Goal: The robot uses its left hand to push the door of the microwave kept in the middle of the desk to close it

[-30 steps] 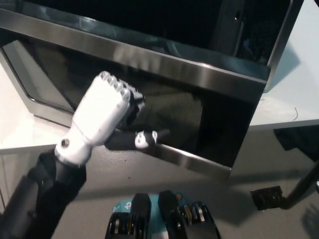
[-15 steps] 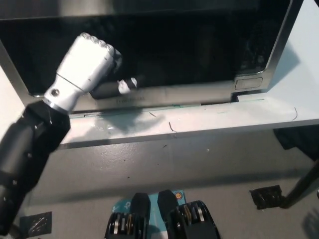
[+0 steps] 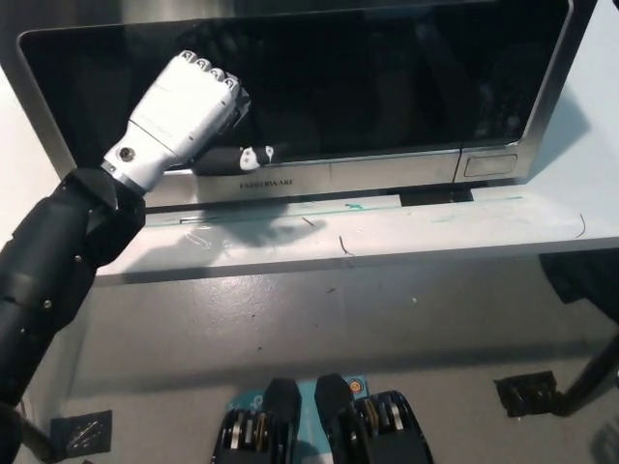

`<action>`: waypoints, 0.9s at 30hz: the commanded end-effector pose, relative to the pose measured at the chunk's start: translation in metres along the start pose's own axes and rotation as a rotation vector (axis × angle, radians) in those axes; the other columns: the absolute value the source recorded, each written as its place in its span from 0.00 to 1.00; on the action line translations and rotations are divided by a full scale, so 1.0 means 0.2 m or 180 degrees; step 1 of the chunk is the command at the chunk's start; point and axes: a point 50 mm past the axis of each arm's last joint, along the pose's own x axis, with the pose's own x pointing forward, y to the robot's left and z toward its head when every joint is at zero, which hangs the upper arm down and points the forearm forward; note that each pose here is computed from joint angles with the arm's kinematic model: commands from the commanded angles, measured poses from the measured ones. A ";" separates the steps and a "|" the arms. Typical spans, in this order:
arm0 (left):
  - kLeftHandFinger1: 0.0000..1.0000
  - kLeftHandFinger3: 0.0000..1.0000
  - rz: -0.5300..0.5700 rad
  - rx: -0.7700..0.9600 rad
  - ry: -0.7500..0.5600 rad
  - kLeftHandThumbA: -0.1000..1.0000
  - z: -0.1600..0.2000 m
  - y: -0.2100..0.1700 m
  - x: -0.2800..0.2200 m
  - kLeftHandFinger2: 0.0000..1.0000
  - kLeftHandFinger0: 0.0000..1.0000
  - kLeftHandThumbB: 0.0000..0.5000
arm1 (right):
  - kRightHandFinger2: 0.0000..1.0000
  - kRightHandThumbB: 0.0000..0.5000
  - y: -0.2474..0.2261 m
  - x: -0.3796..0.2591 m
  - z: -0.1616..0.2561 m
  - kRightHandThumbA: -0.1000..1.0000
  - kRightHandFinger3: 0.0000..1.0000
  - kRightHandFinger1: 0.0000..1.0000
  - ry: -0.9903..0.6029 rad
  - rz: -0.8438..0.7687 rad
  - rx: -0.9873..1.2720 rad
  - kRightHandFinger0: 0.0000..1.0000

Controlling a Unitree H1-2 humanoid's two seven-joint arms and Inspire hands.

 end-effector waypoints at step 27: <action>0.00 0.00 0.1347 -0.0618 0.0262 1.00 0.52 0.24 -0.78 0.00 0.00 0.00 | 0.84 0.23 0.04 0.06 0.13 0.30 0.97 0.78 -0.0176 0.0004 0.0251 0.78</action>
